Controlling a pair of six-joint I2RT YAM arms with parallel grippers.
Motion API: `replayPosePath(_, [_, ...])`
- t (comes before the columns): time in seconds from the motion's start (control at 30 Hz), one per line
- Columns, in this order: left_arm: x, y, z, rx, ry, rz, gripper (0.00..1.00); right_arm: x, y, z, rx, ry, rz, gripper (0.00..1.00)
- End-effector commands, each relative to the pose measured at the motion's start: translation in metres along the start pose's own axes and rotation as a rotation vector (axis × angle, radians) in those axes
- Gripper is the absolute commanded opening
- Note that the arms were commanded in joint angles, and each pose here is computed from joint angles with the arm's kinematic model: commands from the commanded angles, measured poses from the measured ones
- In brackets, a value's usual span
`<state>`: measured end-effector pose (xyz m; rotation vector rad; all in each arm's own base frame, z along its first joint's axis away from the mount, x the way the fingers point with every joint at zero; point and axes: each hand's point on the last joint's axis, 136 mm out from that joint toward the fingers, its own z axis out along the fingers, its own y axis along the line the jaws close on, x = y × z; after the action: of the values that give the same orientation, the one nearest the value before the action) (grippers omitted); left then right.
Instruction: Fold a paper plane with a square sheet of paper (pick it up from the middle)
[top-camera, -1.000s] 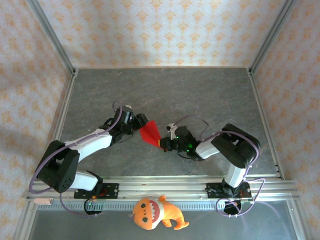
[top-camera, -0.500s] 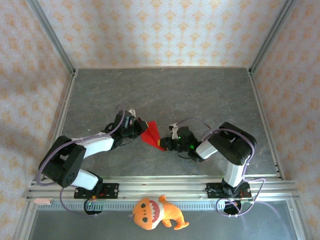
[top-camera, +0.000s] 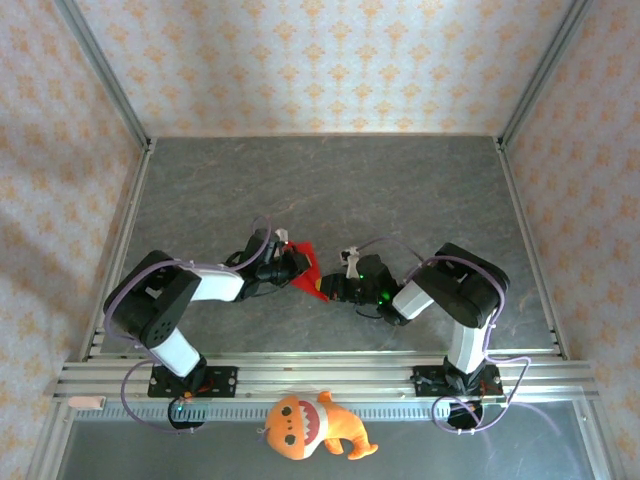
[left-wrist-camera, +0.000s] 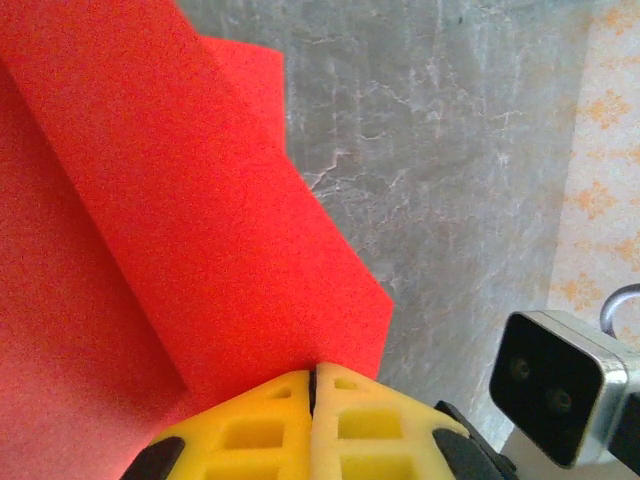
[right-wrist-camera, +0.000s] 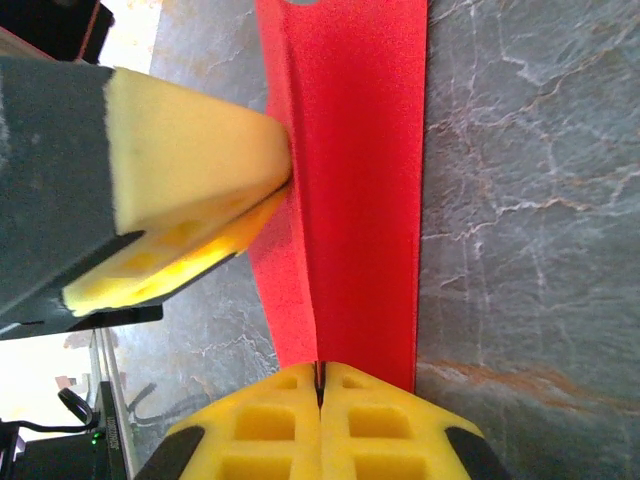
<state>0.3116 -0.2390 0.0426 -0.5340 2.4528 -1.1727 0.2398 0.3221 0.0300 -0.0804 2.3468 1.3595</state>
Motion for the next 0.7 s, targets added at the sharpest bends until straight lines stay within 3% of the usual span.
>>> replayPosePath(0.0, [-0.008, -0.009, 0.003, 0.03, -0.033, 0.005, 0.0, 0.013, -0.012, -0.002, 0.04, 0.046, 0.023, 0.1])
replayPosePath(0.13, [-0.007, -0.005, 0.004, 0.013, -0.031, 0.013, 0.0, 0.013, -0.011, 0.0, 0.044, 0.056, 0.018, 0.1])
replayPosePath(0.23, [-0.007, -0.003, 0.004, 0.001, -0.031, 0.017, 0.0, 0.014, -0.013, 0.002, 0.053, 0.068, 0.022, 0.0])
replayPosePath(0.43, [-0.014, 0.0, -0.007, -0.036, -0.081, 0.024, 0.0, 0.017, -0.018, 0.002, 0.078, 0.086, 0.035, 0.0])
replayPosePath(0.67, [-0.01, -0.004, -0.005, -0.01, -0.061, 0.023, 0.0, 0.021, -0.024, 0.003, 0.094, 0.09, 0.064, 0.0])
